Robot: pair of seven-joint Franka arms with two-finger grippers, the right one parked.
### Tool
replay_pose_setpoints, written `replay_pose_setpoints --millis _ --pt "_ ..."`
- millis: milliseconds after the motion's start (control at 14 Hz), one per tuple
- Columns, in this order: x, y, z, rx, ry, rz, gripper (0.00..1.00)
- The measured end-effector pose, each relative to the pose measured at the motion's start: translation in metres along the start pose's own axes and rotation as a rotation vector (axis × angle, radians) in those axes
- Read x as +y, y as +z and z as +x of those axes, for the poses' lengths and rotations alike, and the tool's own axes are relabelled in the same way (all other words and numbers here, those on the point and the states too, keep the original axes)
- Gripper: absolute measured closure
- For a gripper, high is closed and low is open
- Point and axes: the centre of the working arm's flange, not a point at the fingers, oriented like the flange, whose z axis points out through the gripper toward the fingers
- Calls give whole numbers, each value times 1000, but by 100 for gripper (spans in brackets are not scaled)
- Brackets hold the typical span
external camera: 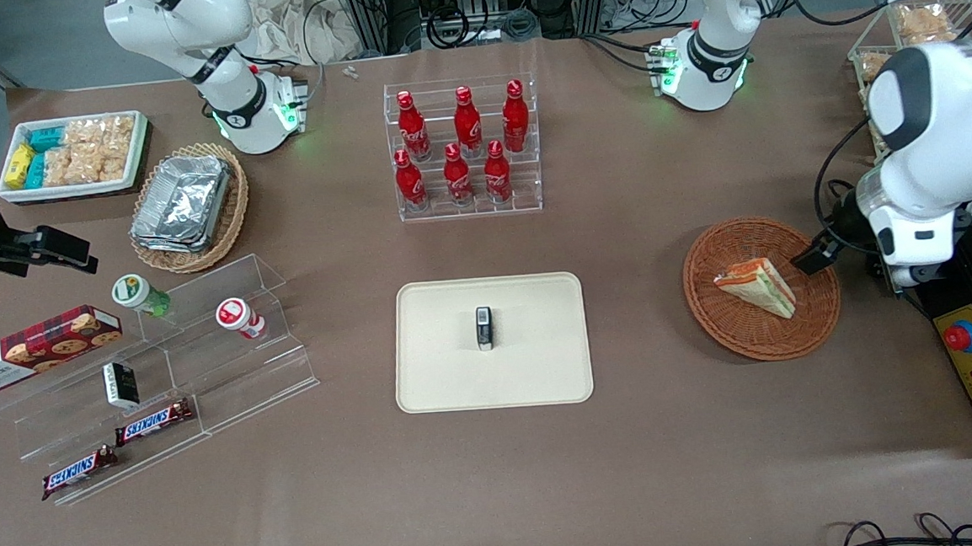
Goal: Place sandwich from basket to tray
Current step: 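Lower the open left gripper around the sandwich in the basket, then close the left gripper on the sandwich and lift it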
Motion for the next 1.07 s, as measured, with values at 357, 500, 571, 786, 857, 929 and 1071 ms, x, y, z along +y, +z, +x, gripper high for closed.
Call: replay_pose_setpoints --millis 357,500,571,786,857,929,1071 --pt "11 106 4 7 -118 0 0" --pt "15 140 8 4 -141 -1 0" --pt "16 156 9 5 -146 -4 0" --pt "21 187 6 4 -140 7 19" --pt "21 188 6 4 -140 7 33" --pt "20 186 7 6 -141 5 42" --pt "21 184 7 7 -141 3 57"
